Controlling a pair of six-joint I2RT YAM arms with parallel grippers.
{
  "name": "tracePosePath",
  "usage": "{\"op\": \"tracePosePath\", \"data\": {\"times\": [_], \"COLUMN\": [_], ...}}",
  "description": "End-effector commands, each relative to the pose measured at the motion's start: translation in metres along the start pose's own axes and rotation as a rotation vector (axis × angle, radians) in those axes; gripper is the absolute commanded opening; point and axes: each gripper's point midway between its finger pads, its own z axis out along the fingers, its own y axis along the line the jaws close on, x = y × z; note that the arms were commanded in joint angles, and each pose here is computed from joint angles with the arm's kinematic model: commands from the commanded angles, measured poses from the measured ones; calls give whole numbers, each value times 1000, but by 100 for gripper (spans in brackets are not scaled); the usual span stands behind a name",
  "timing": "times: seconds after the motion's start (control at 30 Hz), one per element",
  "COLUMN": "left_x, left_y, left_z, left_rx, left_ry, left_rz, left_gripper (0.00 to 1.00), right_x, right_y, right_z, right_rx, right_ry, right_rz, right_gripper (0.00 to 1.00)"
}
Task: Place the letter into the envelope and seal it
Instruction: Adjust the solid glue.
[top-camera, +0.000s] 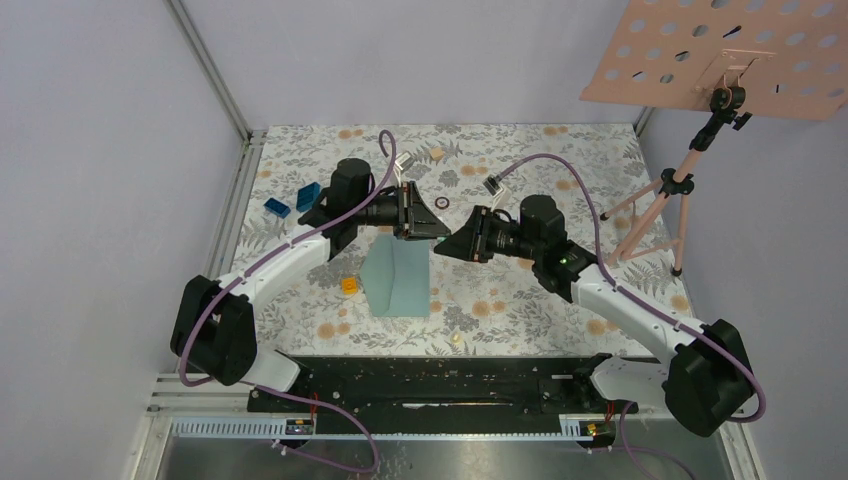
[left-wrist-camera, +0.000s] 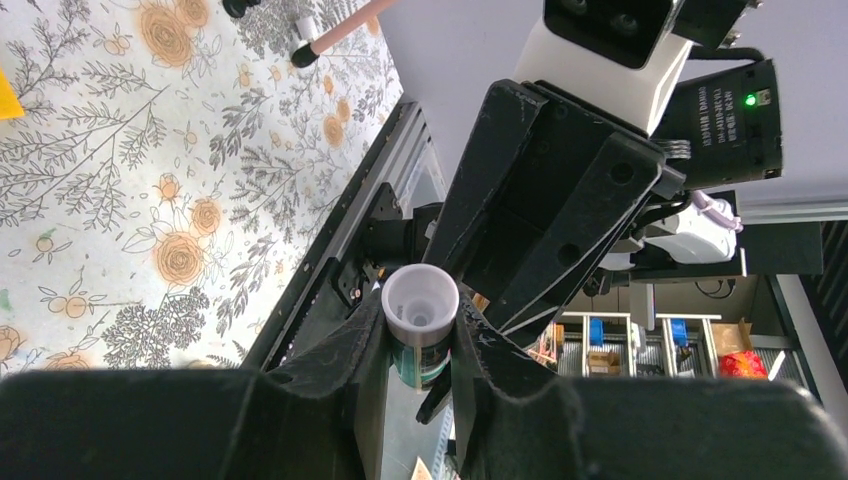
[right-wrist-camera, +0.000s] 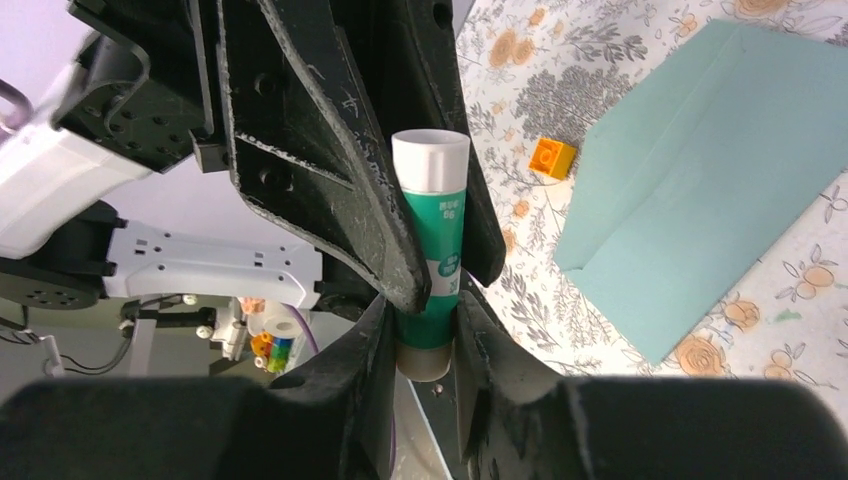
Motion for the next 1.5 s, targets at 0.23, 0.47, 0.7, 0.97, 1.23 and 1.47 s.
{"op": "tracePosePath", "data": {"times": [0.23, 0.47, 0.7, 0.97, 1.23, 1.47], "left_x": [-2, -1, -2, -14, -12, -15], "left_y": [-23, -19, -12, -11, -12, -7], "left_z": [-17, -20, -24, -58, -73, -71], "left_rx": [-101, -116, -161, -318, -346, -357], "left_ry": [18, 13, -4, -163, -272, -299], "left_rz": [211, 216, 259, 533, 728, 733], "left_gripper": [78, 80, 80, 82, 82, 81], "right_x": [20, 30, 35, 38, 38, 35], "right_y": [-7, -51, -59, -57, -52, -48], "right_z": [-48, -79, -80, -81, -74, -67], "right_rx": [219, 489, 518, 528, 494, 481], "right_ry": [143, 185, 241, 388, 424, 418], "right_rz": [-201, -211, -217, -216, -161, -128], "right_gripper": [0, 0, 0, 0, 0, 0]}}
